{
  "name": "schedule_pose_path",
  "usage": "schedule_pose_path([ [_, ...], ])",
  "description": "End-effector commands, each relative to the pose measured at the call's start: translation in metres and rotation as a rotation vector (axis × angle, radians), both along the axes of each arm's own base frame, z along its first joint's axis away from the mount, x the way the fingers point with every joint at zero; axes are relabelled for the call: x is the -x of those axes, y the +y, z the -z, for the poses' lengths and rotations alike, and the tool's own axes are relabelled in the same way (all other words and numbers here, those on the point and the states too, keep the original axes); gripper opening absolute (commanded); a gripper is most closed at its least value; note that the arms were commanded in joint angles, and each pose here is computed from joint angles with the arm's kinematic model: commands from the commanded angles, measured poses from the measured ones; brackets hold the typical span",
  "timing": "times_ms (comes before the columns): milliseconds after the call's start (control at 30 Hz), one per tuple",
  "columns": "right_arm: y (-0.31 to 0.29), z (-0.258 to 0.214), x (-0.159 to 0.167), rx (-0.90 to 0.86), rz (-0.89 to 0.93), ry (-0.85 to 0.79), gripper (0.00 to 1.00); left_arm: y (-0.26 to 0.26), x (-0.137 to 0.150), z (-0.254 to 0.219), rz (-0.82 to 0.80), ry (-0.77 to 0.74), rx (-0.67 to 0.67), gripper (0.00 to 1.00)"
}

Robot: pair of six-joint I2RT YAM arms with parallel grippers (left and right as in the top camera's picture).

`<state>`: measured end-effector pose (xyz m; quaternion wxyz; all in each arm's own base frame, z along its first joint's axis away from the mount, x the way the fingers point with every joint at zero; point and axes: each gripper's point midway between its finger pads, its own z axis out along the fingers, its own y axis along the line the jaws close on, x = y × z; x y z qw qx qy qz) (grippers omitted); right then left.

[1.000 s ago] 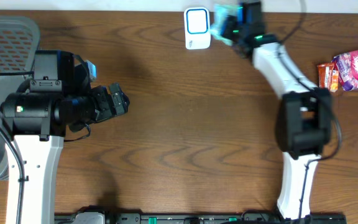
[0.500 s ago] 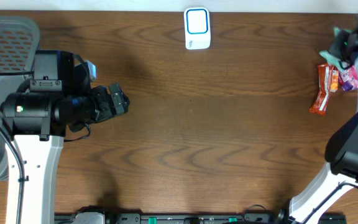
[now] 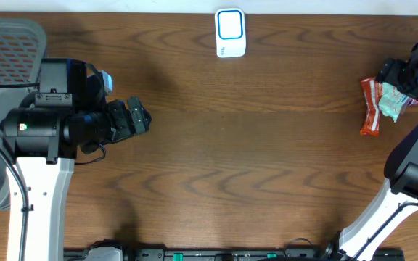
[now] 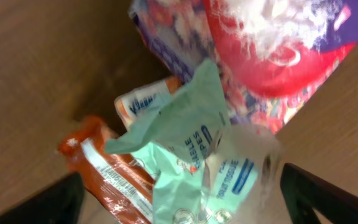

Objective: Scan the item barcode
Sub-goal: 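Carry the mint-green packet right and drop it on the pile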

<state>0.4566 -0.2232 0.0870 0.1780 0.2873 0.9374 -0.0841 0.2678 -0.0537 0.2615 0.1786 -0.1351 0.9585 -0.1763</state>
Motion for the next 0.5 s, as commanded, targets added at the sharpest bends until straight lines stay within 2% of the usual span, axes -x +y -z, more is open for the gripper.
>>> schedule_pose_path([
  [0, 0.003, -0.015, 0.004, -0.013, 0.044, -0.024, 0.99, 0.002, 0.0, -0.003, -0.004, -0.009, -0.003, 0.98],
  [167, 0.016, -0.057, 0.01, -0.041, 0.079, -0.098, 0.99, 0.002, 0.0, -0.003, -0.004, -0.009, -0.003, 0.98],
  [333, 0.046, -0.143, 0.017, -0.088, 0.028, -0.299, 0.99, 0.002, -0.001, -0.003, -0.004, -0.009, -0.003, 0.97],
  [467, 0.085, -0.196, 0.037, -0.182, -0.036, -0.405, 0.99, 0.002, 0.0, -0.003, -0.004, -0.009, -0.003, 0.98],
])
